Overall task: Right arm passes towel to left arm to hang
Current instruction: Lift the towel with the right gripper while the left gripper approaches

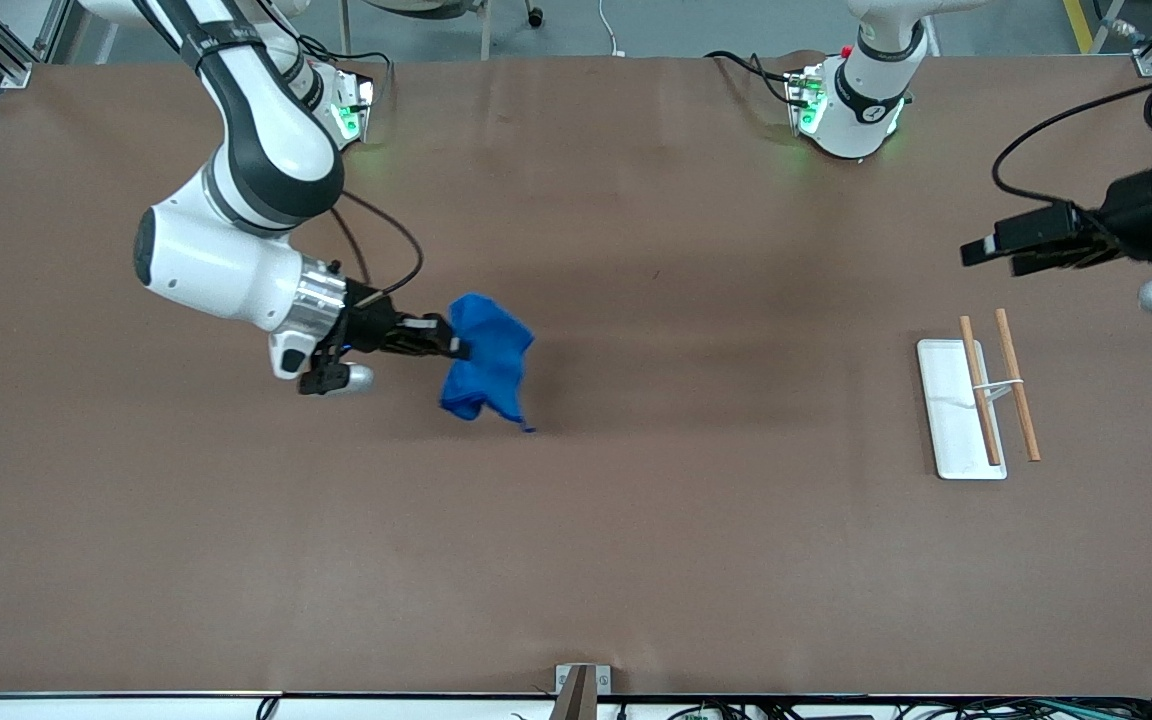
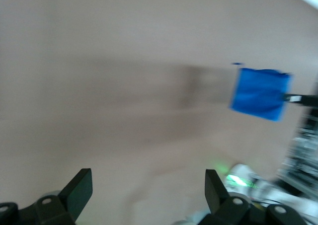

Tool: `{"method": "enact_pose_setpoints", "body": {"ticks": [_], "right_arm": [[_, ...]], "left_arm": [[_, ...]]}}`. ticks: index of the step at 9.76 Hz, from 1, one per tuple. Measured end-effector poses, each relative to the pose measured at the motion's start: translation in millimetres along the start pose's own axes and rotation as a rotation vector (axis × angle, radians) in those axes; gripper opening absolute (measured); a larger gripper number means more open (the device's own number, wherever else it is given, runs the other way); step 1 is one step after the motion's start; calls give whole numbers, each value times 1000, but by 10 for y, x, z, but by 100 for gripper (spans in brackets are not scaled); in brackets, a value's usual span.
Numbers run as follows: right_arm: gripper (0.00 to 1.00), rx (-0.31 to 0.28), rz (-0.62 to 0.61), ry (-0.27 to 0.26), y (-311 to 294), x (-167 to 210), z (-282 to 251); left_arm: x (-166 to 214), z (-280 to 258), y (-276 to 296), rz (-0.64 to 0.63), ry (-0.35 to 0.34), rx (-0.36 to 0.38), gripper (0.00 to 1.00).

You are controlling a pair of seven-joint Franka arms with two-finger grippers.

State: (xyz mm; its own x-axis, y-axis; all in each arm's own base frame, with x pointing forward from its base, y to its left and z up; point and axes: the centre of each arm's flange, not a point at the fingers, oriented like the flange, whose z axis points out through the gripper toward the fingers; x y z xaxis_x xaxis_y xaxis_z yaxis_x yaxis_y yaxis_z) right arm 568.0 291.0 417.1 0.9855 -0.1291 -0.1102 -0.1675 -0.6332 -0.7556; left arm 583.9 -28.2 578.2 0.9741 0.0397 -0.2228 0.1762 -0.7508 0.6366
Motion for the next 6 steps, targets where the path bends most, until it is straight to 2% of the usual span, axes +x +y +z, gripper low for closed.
{"method": "enact_pose_setpoints", "body": {"ticks": [2,3,4,6], "right_arm": [[6,180,92,-15,-364,-109,232],[6,244,126,-19,-532,-210,338],[6,295,155,-29,-683,-322,419],[6,391,217,-55,-877,-471,496]], "left_arm": [[360,398,-51,-35,-92,-279,100],[530,581,-107,-29,-122,-401,100],[673,761,-177,-6,-140,-489,100],[860,1138,-265,59,-167,-614,100]]}}
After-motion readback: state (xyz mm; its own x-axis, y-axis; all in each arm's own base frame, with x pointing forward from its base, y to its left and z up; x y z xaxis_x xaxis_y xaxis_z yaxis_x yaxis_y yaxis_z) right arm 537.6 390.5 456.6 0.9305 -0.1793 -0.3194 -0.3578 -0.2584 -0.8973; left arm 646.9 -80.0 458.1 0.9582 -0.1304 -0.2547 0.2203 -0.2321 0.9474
